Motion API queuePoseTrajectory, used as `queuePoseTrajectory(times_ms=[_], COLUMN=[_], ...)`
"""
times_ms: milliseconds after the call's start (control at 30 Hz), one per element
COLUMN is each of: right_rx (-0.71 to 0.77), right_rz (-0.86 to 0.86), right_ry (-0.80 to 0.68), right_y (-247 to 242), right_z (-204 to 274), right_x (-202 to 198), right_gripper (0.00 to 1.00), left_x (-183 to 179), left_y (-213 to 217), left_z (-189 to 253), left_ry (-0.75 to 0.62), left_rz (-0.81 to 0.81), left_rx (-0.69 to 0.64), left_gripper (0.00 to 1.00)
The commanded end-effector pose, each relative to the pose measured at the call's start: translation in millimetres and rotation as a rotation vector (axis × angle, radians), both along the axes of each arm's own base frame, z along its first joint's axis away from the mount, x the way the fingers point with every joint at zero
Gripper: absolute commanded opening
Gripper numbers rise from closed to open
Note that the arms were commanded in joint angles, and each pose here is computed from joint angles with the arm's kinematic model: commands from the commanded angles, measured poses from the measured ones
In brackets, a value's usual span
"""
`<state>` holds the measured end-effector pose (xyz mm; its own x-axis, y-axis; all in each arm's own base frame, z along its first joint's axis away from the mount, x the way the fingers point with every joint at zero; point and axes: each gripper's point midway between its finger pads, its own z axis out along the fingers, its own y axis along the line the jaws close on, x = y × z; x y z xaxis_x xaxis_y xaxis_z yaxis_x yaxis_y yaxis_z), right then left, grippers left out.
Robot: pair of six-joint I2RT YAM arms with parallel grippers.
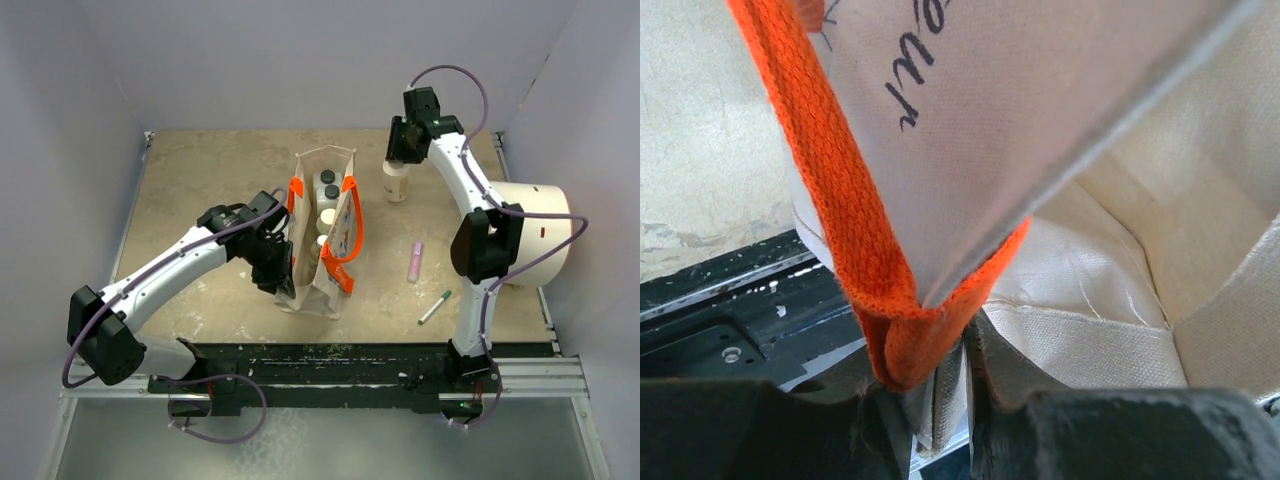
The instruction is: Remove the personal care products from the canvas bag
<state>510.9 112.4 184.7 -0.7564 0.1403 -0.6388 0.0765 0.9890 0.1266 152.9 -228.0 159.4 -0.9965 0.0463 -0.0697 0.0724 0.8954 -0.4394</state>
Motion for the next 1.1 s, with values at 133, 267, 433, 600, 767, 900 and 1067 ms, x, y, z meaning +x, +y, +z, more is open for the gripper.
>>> queuePoseTrajectory(times_ms=[133,267,433,600,767,900,1067], right_rx=[0.021,-0.01,-0.019,-0.006,0.038,0.041,0.019], right_rz=[0.02,0.014,-0.006,-0.044,-0.044,-0.041,-0.034], right_ry=[-0.205,-0.163,-0.129,-0.06,-0.006,0.057,0.089], right_y=[1.2,-6.2,-13.3,-24.8,-34.9,-44.3,-47.4], right_z=[41.2,18.3,2.5,-20.4,-38.0,-48.2,-48.3], right_x=[17.3,10.1,2.1,-6.8,-10.8,-12.5,-14.3], right_gripper=[0.0,0.0,0.2,0.26,0.26,0.32,0.44], left_x=[16.0,14.7,12.8,10.1,8.3,8.5,11.7], left_y=[5.7,7.0,11.0,14.1,17.4,18.9,18.9], left_z=[4.3,6.4,10.4,13.7,16.2,18.8,21.7], left_ry=[-0.085,-0.096,-0.114,-0.127,-0.139,-0.146,-0.158], left_rz=[-0.042,-0.056,-0.065,-0.077,-0.085,-0.091,-0.096], left_rx=[0.046,0.044,0.044,0.044,0.045,0.049,0.056], left_gripper=[0.27,0.27,0.28,0.28,0.28,0.28,0.28])
